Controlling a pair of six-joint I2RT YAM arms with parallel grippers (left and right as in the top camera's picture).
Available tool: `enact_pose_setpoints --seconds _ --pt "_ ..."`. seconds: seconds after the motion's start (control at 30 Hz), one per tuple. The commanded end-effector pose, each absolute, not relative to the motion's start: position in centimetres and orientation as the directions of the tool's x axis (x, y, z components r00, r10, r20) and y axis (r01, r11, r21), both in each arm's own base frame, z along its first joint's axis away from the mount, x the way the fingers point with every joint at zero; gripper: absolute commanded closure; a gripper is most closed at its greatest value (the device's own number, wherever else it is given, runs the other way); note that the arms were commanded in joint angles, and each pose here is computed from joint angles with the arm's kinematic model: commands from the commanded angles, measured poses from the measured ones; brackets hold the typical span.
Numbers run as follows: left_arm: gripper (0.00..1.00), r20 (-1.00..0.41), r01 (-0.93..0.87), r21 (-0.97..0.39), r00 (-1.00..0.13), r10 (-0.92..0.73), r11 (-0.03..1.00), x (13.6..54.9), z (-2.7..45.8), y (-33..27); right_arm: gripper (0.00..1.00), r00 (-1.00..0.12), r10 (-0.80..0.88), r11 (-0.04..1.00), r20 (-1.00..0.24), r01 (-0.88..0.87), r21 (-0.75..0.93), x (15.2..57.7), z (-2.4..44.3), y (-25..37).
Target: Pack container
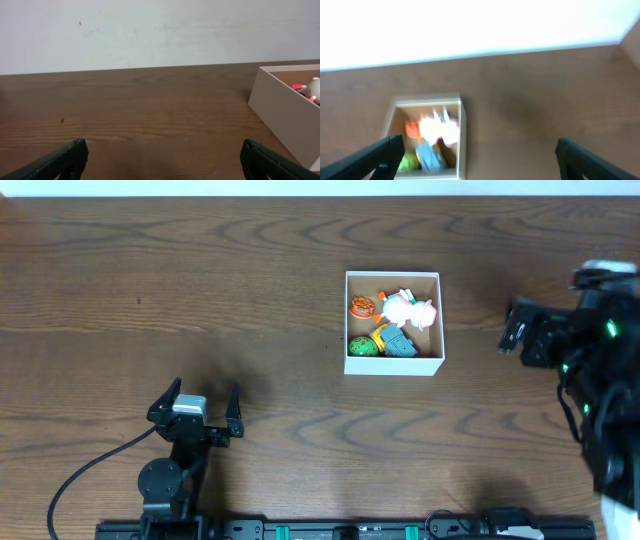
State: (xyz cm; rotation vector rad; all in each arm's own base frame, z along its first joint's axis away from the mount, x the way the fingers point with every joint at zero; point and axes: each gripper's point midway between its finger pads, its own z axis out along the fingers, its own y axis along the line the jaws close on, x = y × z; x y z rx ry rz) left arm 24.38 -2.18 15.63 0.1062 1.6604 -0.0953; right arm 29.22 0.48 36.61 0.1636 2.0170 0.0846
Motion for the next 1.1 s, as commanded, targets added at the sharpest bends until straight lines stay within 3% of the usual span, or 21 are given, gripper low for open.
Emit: enact_pose_setpoints --seconds 0.0,0.27,0.53,0.73,1.07 --pt "0.02 -0.99 0.136 0.007 -0.135 0.026 0.991 24.3 14.1 -2.3 0.01 -0.338 0.168 0.985 -0.926 0.023 0.17 28.5 36.4 1.2" --pt "0.02 -0.99 0.136 0.007 -0.135 0.026 0.991 24.3 14.1 -2.3 0.01 -0.113 0.065 0.984 -0.992 -0.155 0.082 26.5 33.2 3.3" --pt "0.02 -0.991 0.136 0.007 -0.135 0.026 0.991 24.3 14.1 -2.3 0.01 -0.026 0.035 0.987 -0.999 -0.155 0.039 25.5 26.6 3.1" --pt "0.02 -0.99 0.136 0.007 -0.135 0.026 0.991 24.3 14.1 -2.3 0.01 0.101 0.042 0.987 -0.994 -0.16 0.025 25.0 24.8 3.1" --pt "0.02 -0.991 0.136 0.007 -0.135 0.026 0.991 24.3 14.1 -2.3 0.01 0.167 0.044 0.986 -0.985 -0.164 0.017 24.0 23.2 3.1"
